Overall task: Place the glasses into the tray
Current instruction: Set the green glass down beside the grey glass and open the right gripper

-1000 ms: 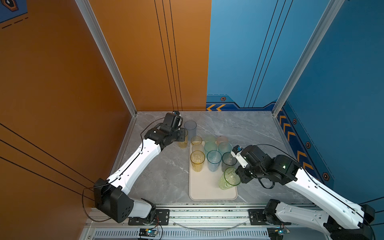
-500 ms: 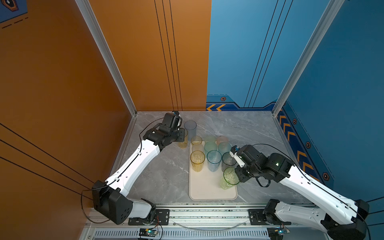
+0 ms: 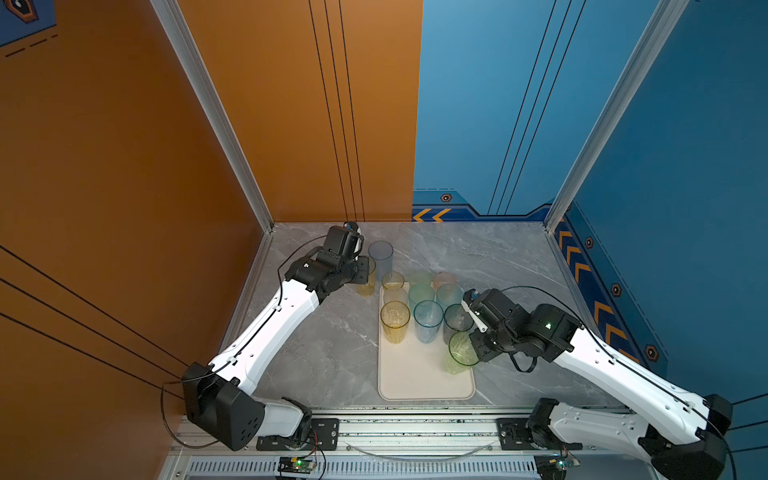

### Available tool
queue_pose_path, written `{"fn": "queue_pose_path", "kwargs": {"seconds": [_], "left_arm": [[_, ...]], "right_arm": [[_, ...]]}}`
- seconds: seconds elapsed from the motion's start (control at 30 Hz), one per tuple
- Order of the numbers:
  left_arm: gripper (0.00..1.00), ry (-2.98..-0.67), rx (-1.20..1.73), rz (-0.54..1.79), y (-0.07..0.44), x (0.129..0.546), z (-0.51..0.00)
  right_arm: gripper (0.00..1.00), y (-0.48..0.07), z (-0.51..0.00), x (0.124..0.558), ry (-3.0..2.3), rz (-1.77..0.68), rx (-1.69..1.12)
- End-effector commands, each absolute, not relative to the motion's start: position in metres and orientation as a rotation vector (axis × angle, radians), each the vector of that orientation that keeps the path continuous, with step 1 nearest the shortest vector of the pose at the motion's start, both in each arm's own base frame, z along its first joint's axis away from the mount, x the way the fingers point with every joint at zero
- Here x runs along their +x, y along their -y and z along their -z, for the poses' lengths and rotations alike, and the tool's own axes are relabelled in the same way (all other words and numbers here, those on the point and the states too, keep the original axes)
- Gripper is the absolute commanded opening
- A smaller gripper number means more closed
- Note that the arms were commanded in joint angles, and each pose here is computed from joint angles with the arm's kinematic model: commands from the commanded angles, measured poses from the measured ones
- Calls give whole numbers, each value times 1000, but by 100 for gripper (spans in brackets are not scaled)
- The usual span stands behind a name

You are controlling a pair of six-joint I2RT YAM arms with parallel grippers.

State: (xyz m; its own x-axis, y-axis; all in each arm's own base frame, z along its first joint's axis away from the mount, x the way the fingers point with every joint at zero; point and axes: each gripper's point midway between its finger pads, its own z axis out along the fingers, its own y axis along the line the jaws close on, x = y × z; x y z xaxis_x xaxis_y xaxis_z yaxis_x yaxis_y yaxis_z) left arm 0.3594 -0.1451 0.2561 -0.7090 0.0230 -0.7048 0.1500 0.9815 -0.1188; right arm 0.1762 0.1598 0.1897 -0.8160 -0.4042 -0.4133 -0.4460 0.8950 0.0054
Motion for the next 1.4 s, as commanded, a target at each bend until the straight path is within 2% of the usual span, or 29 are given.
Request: {"fn": "queue_pose_path", "kwargs": {"seconds": [0.0, 0.73, 1.37], "left_arm": [[19, -2367, 125, 191, 138, 354, -253], [19, -2379, 131, 188, 139, 355, -249], [19, -2396, 140, 193, 141, 356, -243]], "right_arm": [[0, -148, -185, 177, -2674, -62, -551], [0, -143, -160, 177, -2712, 24, -501], [0, -149, -145, 181, -2727, 4, -483]]}}
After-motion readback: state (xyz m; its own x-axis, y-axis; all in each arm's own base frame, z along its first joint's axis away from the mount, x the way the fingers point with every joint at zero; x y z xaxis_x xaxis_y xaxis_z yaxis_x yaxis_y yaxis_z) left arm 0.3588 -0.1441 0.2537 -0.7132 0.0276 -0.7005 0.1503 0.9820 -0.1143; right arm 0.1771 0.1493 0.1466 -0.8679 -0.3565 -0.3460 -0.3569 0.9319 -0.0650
